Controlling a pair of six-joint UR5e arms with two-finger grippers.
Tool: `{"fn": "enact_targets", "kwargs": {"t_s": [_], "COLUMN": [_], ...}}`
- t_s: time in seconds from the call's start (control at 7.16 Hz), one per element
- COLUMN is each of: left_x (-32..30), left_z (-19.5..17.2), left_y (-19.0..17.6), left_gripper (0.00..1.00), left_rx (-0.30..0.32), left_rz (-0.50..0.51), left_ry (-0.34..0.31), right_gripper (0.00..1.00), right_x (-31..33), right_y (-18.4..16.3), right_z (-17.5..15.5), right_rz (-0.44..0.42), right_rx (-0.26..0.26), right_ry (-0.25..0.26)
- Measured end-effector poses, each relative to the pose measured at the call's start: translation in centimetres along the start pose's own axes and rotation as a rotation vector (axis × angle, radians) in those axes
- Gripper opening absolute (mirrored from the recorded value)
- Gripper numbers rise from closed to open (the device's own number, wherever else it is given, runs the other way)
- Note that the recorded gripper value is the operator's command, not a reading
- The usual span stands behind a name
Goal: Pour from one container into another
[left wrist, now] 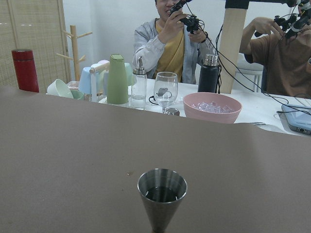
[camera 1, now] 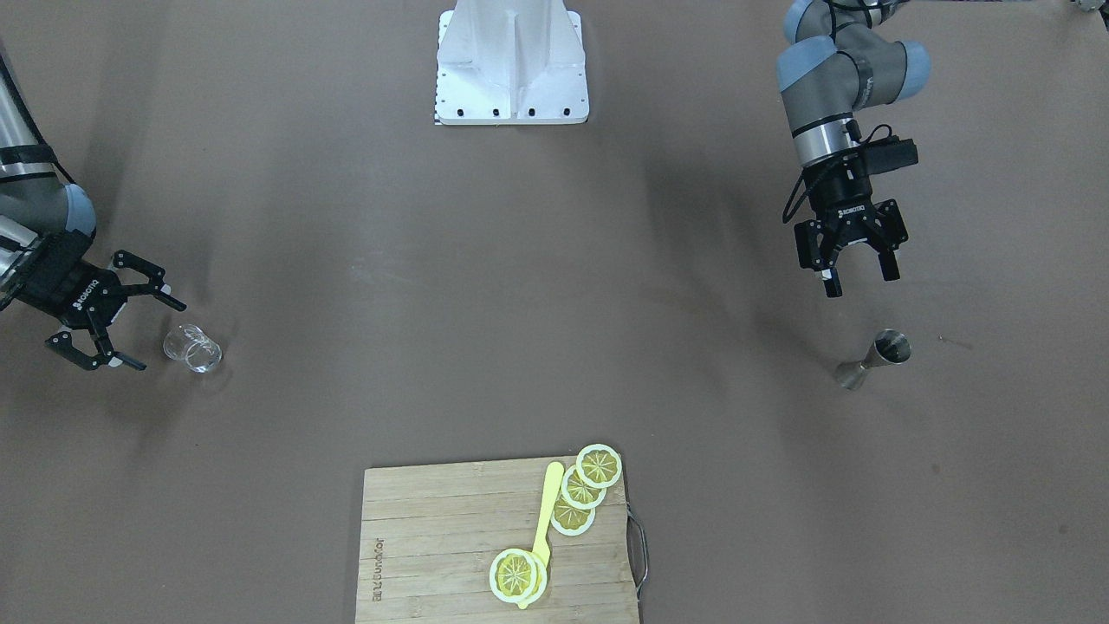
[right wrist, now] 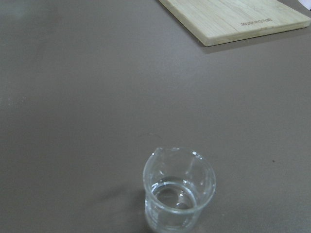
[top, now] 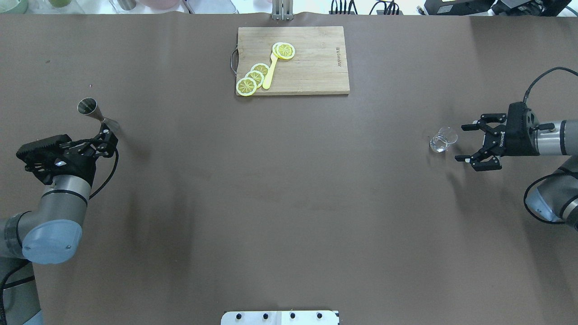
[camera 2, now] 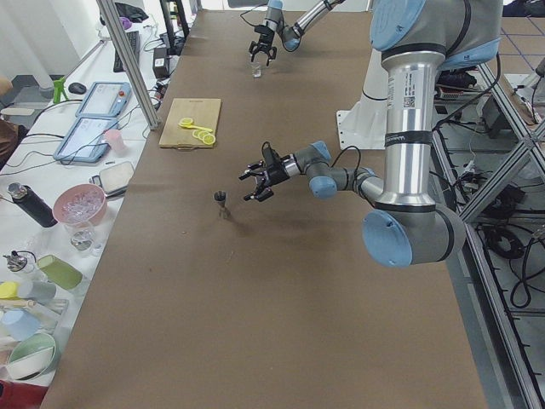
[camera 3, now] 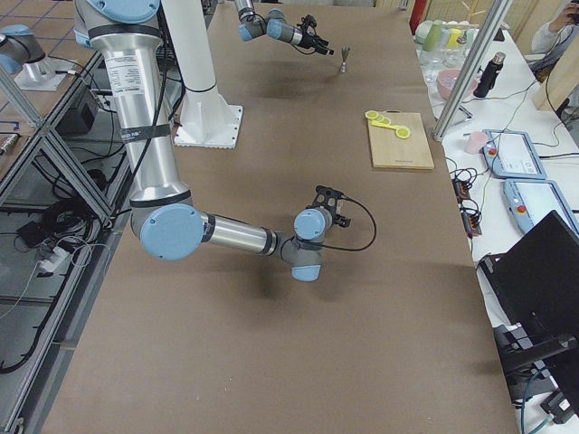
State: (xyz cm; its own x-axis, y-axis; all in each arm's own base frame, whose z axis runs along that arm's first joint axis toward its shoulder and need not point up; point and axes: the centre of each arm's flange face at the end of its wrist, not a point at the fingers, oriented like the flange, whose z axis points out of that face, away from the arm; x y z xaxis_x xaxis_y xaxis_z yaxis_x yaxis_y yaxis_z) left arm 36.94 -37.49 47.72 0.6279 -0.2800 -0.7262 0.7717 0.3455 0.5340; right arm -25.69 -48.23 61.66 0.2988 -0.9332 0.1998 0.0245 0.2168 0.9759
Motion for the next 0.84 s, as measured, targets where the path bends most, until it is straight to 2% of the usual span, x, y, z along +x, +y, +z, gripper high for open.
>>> {"fn": "enact_targets", "kwargs": {"t_s": [0.42,0.84], "left_x": [-0.3,0.6], "left_z": [1.1,2.9], "left_y": [2.8,5.5], "left_gripper": [0.98,0.98], "left_rx": [0.095,0.115], "left_rz": [0.03,0.025], "left_ry": [-0.008,-0.02], "right_gripper": [1.0,1.0], "right_x": [0.5,0.8], "right_y": [-0.6,-1.1], "right_z": [1.2,1.8], "right_rz": [-0.009,-0.006], "right_rx": [0.0,0.004], "right_ry": [-0.002,-0.001]}}
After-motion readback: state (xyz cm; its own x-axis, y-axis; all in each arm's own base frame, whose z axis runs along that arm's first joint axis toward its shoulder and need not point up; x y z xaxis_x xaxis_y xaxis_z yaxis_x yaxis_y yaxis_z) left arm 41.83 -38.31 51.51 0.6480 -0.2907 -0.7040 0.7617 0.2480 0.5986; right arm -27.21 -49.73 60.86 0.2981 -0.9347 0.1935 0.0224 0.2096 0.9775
